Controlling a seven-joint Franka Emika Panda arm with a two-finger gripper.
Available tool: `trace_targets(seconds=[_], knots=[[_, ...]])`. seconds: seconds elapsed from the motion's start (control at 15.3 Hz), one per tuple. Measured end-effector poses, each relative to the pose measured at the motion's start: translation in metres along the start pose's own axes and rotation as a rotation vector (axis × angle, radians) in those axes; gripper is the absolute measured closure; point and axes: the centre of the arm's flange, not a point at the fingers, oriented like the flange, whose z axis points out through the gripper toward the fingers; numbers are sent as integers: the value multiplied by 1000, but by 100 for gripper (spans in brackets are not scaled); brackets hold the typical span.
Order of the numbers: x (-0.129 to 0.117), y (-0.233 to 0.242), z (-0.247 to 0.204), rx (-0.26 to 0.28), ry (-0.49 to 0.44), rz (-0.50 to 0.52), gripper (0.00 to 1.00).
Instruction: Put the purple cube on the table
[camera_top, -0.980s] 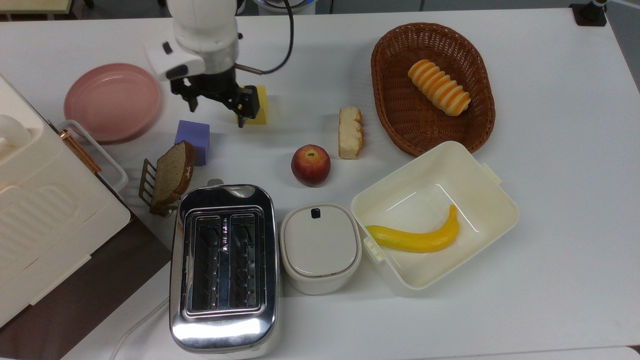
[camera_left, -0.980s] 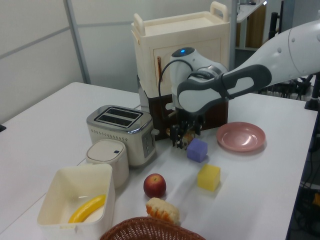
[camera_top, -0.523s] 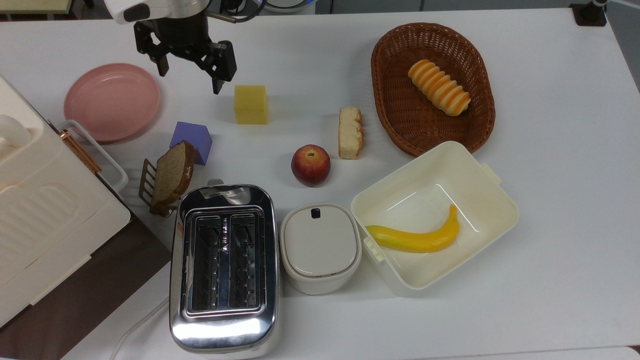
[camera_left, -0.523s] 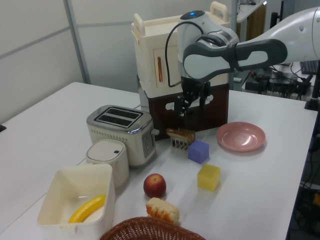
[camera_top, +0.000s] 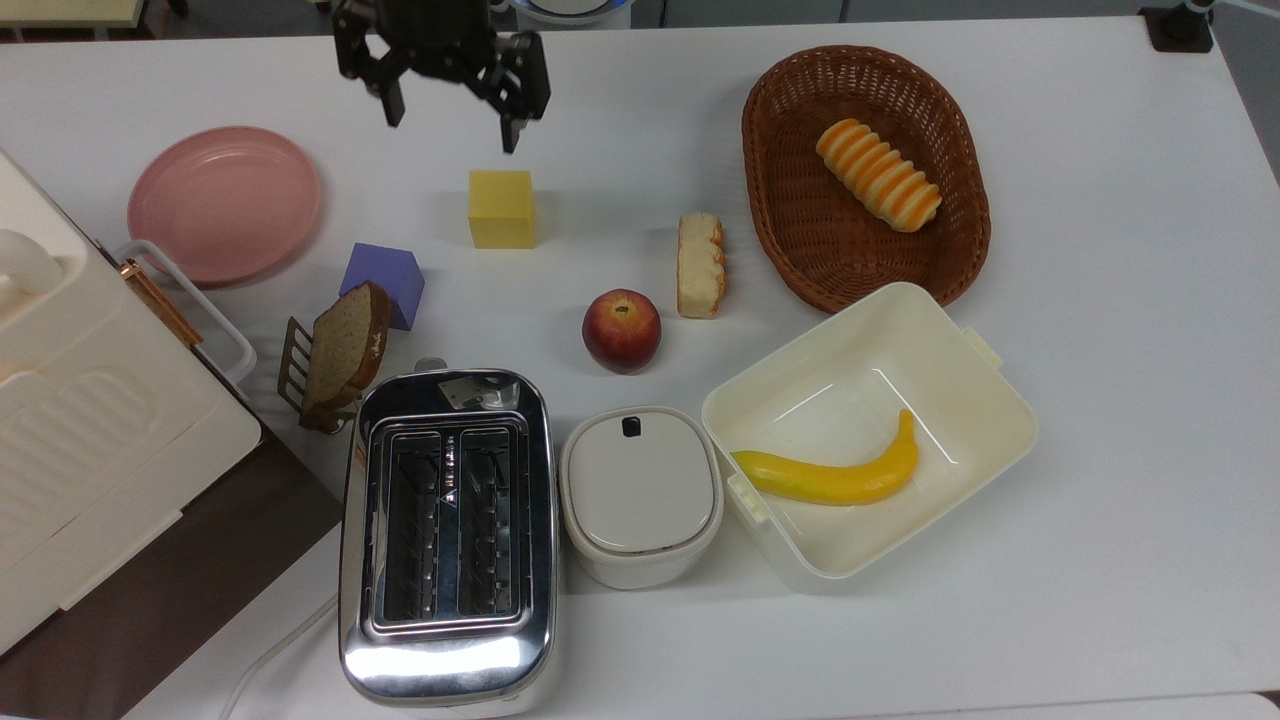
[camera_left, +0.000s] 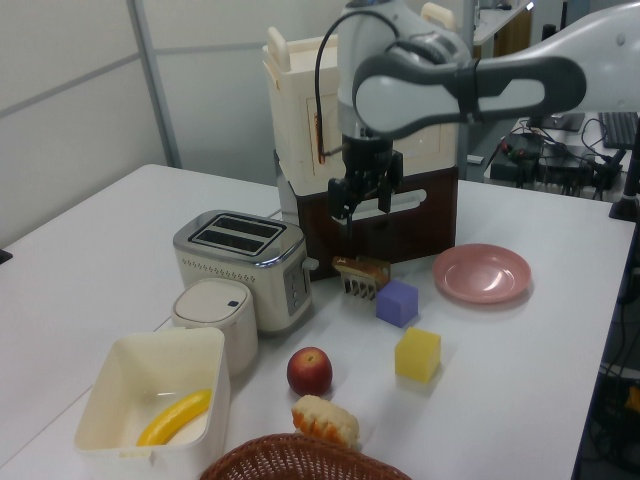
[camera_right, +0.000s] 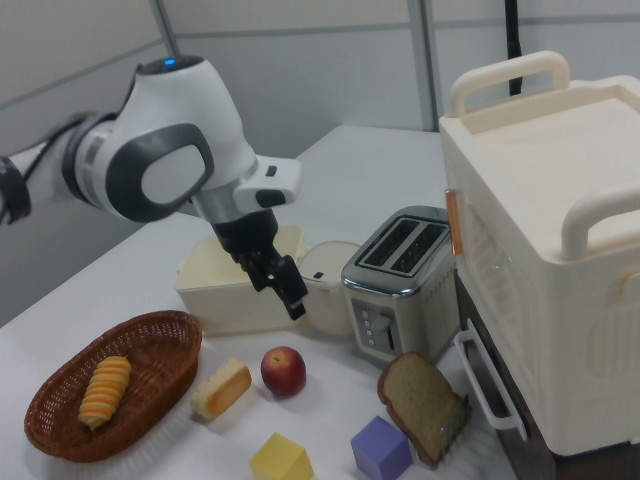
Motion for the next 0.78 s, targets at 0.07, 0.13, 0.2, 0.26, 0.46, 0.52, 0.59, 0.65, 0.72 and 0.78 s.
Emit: trace_targets(seconds=[0.07, 0.13, 0.2, 0.26, 0.46, 0.52, 0.59, 0.65, 0.72, 0.78], knots=[[-4, 0, -6, 10, -24, 3, 0], [-8, -2, -12, 13, -46, 1, 0], [-9, -6, -17, 15, -45, -6, 0], [-9, -8, -20, 16, -41, -9, 0], [-7, 1, -19, 13, -42, 7, 0], [-6, 4, -18, 13, -42, 10, 0], [-6, 3, -18, 13, -43, 9, 0], [-6, 3, -17, 13, -44, 9, 0], [-6, 3, -17, 13, -45, 9, 0], [-6, 3, -16, 12, -45, 9, 0]])
